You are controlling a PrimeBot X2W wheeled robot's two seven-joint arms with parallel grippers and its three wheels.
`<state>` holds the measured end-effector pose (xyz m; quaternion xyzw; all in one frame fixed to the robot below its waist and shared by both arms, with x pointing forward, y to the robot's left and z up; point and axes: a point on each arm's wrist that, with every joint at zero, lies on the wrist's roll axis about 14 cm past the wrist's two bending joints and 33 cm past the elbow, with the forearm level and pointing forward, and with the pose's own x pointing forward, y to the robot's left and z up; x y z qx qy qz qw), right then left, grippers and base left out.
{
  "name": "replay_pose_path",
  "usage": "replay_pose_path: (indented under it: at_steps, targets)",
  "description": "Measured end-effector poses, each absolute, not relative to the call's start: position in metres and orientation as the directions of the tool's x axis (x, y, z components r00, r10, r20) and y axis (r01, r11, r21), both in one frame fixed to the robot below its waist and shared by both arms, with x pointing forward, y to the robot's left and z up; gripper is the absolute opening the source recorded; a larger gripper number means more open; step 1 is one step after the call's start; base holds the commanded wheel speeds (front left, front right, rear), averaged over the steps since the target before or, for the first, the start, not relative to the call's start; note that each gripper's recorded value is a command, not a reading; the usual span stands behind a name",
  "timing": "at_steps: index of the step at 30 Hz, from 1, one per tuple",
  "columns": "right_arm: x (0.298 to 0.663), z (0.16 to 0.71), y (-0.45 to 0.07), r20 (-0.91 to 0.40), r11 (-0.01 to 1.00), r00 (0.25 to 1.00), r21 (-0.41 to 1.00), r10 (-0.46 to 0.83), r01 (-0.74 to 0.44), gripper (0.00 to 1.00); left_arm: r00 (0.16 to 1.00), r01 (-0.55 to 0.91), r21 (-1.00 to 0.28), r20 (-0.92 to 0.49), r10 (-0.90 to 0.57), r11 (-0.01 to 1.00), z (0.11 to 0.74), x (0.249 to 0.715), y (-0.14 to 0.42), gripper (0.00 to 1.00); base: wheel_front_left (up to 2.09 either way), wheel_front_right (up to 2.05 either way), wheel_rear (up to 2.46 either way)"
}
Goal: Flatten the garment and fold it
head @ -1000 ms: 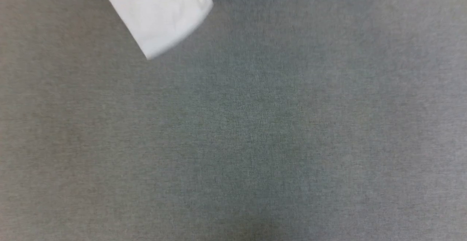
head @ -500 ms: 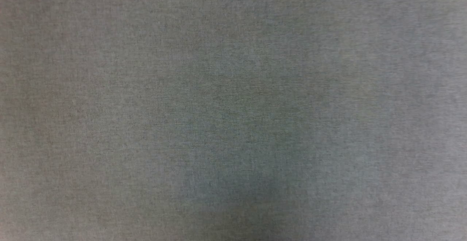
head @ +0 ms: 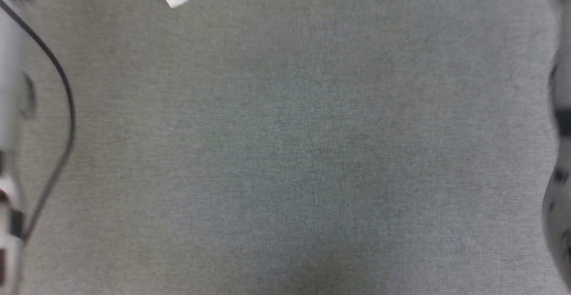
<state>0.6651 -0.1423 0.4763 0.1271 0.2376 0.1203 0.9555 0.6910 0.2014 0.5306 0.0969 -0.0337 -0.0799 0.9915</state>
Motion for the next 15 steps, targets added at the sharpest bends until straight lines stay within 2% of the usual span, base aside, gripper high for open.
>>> replay_pose_path:
  at_steps: [9, 15]
  targets:
    - [0.571, 0.431, -0.134, -0.492, 0.901, 0.795, 0.408, 0.354, -0.149, 0.00, 0.980, 0.173, 0.099, -0.117, -0.162, 0.980, 0.468, 0.593, 0.208, 0.00, 0.00, 0.00, 0.00]
    - [0.504, 0.421, -0.138, -0.523, 0.896, 0.767, 0.419, 0.371, -0.147, 0.00, 0.979, 0.123, -0.018, -0.159, -0.124, 0.992, 0.449, 0.511, 0.211, 0.00, 0.00, 0.00, 0.00]
